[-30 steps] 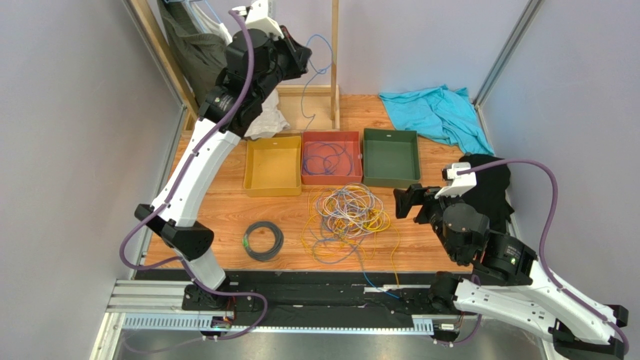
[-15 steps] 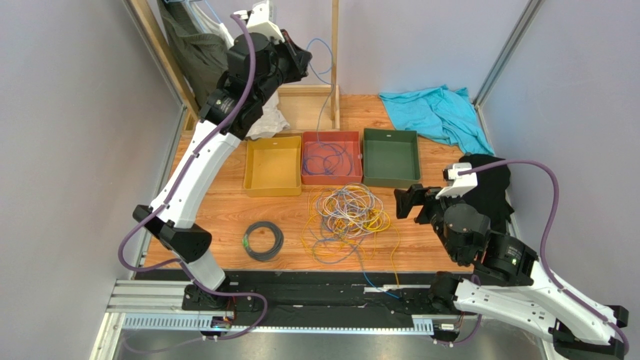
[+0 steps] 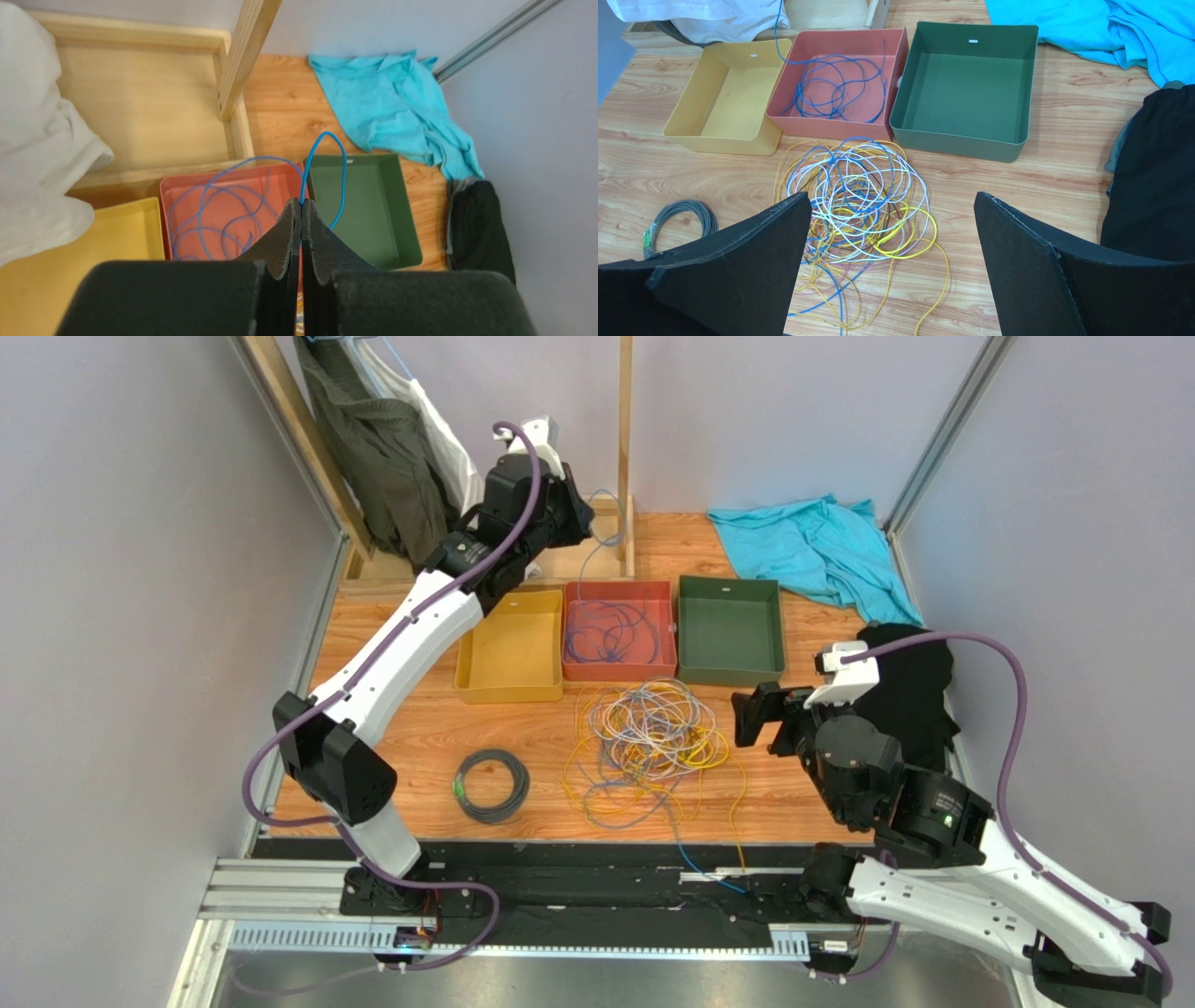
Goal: Untangle the cables
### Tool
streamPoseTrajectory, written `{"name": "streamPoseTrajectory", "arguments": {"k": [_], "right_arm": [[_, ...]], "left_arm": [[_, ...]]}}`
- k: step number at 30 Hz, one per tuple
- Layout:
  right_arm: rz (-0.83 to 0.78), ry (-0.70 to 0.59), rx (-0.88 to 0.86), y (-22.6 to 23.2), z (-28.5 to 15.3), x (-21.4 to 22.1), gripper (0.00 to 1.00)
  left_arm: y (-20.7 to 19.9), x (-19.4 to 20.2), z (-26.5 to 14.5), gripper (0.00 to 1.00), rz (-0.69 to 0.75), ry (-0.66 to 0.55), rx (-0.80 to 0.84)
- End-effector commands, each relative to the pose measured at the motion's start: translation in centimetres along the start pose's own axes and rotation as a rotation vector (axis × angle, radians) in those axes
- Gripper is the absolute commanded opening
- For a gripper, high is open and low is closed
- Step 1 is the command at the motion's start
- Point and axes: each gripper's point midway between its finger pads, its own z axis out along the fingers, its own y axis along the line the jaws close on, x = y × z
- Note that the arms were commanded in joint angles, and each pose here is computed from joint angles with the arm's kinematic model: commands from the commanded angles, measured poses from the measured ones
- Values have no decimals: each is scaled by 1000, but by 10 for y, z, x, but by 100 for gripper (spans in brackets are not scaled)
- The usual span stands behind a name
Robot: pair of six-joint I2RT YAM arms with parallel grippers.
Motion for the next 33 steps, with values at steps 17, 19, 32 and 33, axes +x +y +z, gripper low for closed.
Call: {"name": "streamPoseTrajectory", "arguments": {"k": [17, 19, 32, 33], "right_arm": [[-28, 29, -7, 13, 10, 6, 92], [-30, 30, -10, 15, 12, 6, 92], [-21, 33, 111, 1, 19, 12, 92], [-9, 34, 102, 2, 17, 10, 91]], "left_arm": [[14, 99, 18, 62, 30, 228, 21], [5, 95, 10, 63, 40, 223, 39], [-44, 202, -69, 65, 142, 456, 220], [-52, 212, -72, 63, 147, 475, 247]]}}
